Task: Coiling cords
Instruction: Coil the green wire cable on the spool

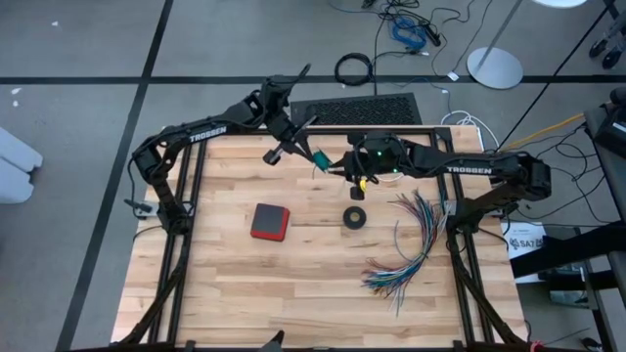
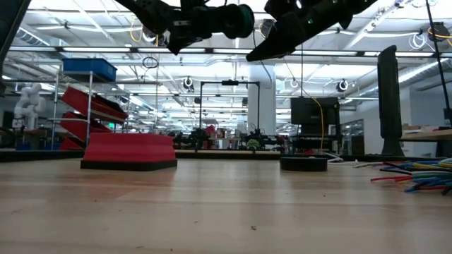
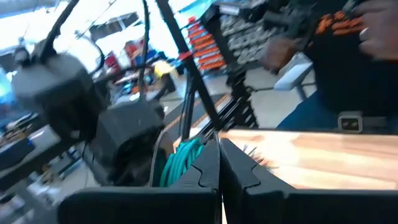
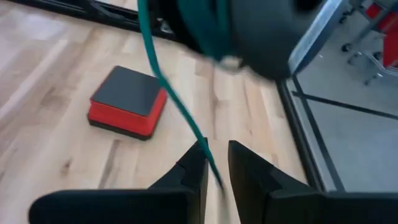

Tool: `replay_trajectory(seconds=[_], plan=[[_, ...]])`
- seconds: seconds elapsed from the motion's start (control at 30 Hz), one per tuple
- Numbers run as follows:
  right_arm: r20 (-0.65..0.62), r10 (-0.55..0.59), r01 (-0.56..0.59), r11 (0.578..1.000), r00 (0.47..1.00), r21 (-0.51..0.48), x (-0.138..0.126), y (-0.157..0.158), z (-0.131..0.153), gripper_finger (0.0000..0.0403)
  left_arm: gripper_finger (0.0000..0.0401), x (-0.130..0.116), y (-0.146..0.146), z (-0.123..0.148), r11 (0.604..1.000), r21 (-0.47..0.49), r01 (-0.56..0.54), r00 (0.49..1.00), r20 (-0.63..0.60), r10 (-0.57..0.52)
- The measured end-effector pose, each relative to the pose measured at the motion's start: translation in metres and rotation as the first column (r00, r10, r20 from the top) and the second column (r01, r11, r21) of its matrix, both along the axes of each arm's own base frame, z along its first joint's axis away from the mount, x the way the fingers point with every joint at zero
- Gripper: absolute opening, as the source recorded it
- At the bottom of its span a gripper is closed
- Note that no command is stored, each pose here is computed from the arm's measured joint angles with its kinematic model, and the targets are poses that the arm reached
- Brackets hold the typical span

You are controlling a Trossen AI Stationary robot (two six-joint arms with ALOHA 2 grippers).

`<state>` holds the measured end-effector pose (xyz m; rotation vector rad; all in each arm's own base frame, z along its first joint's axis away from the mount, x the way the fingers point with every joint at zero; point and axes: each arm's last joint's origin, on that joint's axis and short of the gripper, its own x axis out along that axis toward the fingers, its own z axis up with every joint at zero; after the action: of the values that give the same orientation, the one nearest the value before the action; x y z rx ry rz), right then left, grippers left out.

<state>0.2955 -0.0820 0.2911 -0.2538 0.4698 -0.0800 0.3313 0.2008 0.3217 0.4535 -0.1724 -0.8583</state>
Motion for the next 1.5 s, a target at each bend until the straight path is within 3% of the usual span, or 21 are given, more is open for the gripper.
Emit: replay_trajectory(seconds=[0.2,0.43,0.87,1.03,1.27,1.5], plan=[[0.032,0.029,-0.029,1.000,0.999,0.004,-0.002,0.001,-0.016,0.0050,0.0000,-0.002,-0.002,0.000,0.997,-0.031,0.069,0.998,0.006,-0.069],[0.116,0.188,-0.191,0.981,0.975,0.015,-0.003,0.004,-0.027,0.0048,0.0000,0.000,-0.005,-0.001,0.995,-0.041,0.095,0.995,0.003,-0.095],[0.202,0.447,-0.474,0.873,0.872,0.113,-0.013,-0.008,-0.028,0.0048,0.0000,0.009,-0.021,-0.001,0.989,-0.041,0.143,0.990,0.003,-0.143],[0.222,0.483,-0.517,0.845,0.847,0.134,-0.016,-0.013,-0.028,0.0048,0.0000,0.012,-0.026,-0.001,0.987,-0.041,0.156,0.988,0.004,-0.156],[0.209,0.489,-0.522,0.838,0.847,0.158,-0.016,-0.013,-0.031,0.0045,0.0000,0.012,-0.026,-0.001,0.987,-0.039,0.157,0.988,0.006,-0.157],[0.199,0.501,-0.532,0.833,0.842,0.155,-0.006,-0.014,-0.043,0.0005,0.0000,0.015,-0.033,-0.001,0.984,-0.030,0.177,0.984,0.016,-0.177]])
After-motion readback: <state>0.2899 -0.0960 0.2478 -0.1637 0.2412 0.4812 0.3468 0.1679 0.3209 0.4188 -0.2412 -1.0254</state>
